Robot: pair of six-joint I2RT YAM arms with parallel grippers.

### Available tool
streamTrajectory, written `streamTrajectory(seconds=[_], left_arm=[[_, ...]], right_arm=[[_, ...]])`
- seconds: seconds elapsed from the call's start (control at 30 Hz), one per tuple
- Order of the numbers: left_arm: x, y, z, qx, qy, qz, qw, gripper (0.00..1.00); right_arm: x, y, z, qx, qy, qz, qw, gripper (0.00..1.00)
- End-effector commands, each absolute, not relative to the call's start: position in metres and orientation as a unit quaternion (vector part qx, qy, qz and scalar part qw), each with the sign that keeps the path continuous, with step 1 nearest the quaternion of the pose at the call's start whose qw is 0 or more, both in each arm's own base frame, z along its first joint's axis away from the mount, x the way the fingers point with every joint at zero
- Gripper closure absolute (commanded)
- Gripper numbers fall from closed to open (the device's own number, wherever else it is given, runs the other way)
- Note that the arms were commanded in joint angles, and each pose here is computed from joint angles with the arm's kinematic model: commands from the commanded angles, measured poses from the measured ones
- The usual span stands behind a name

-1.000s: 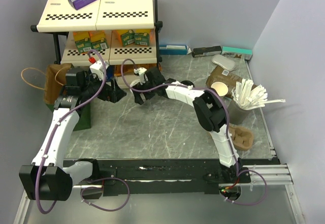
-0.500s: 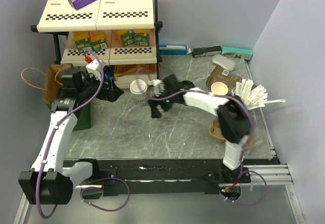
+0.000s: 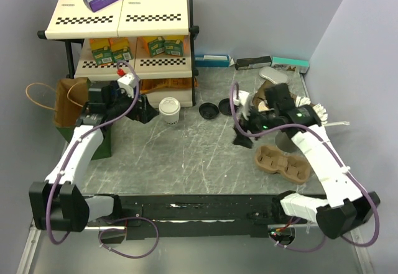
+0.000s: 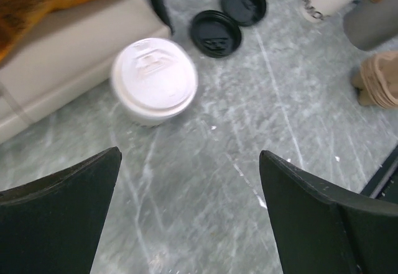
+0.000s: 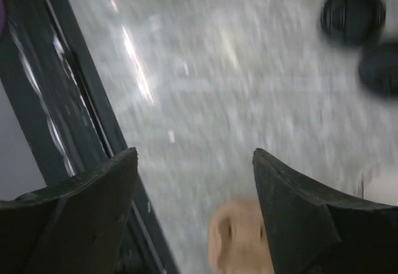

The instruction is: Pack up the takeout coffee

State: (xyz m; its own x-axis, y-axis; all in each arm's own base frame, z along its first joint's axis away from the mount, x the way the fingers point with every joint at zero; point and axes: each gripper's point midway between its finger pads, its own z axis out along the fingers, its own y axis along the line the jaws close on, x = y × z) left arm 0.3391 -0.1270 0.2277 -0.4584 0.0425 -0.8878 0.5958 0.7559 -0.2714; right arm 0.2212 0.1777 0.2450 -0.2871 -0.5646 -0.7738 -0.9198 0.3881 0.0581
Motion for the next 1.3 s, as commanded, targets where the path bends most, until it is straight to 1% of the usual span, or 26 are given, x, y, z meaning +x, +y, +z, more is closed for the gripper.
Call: streamTrajectory(seconds=[0.0,0.03,0.13,0.17,0.23,0.27,0.33,0.43,0.57,0.67,0.87,1.03,1.27], left_arm=[[0.351,-0.159,0.258,0.263,0.759,-0.310,0.509,0.01],[0.351,-0.166,0.259,0.272,0.755,-0.313,0.508,0.01],[0.352,-0.181,0.257,0.285,0.750,-0.328,0.498,0.01],[0.353,-0.185,0.259,0.289,0.747,-0.332,0.498,0.01],[0.352,-0.194,0.255,0.298,0.746,-0.341,0.488,0.01],[0.353,-0.197,0.255,0.301,0.745,-0.343,0.486,0.01],[0.350,-0.204,0.251,0.309,0.745,-0.349,0.478,0.01],[0.350,-0.210,0.251,0.312,0.743,-0.355,0.474,0.01],[0.350,-0.214,0.251,0.312,0.743,-0.359,0.471,0.01],[0.349,-0.215,0.251,0.315,0.745,-0.358,0.467,0.01],[0.348,-0.214,0.249,0.320,0.747,-0.350,0.466,0.01],[0.347,-0.213,0.247,0.317,0.750,-0.347,0.465,0.01],[0.347,-0.211,0.247,0.317,0.751,-0.343,0.468,0.01]], right_arm=[[0.173,0.095,0.195,-0.499,0.818,0.178,0.225,0.24],[0.161,0.085,0.187,-0.500,0.821,0.167,0.219,0.25],[0.148,0.050,0.162,-0.500,0.833,0.109,0.210,0.31],[0.149,0.039,0.158,-0.491,0.841,0.093,0.210,0.36],[0.145,0.027,0.146,-0.492,0.845,0.085,0.194,0.39],[0.144,0.021,0.143,-0.486,0.850,0.085,0.186,0.44],[0.147,0.012,0.138,-0.475,0.858,0.087,0.173,0.48],[0.158,0.000,0.134,-0.469,0.864,0.079,0.168,0.48],[0.178,-0.022,0.121,-0.473,0.867,0.034,0.154,0.47],[0.192,-0.032,0.114,-0.474,0.868,0.020,0.147,0.46],[0.209,-0.045,0.105,-0.475,0.870,0.020,0.131,0.45],[0.209,-0.044,0.101,-0.491,0.862,0.034,0.120,0.42],[0.202,-0.044,0.093,-0.496,0.861,0.036,0.109,0.41]])
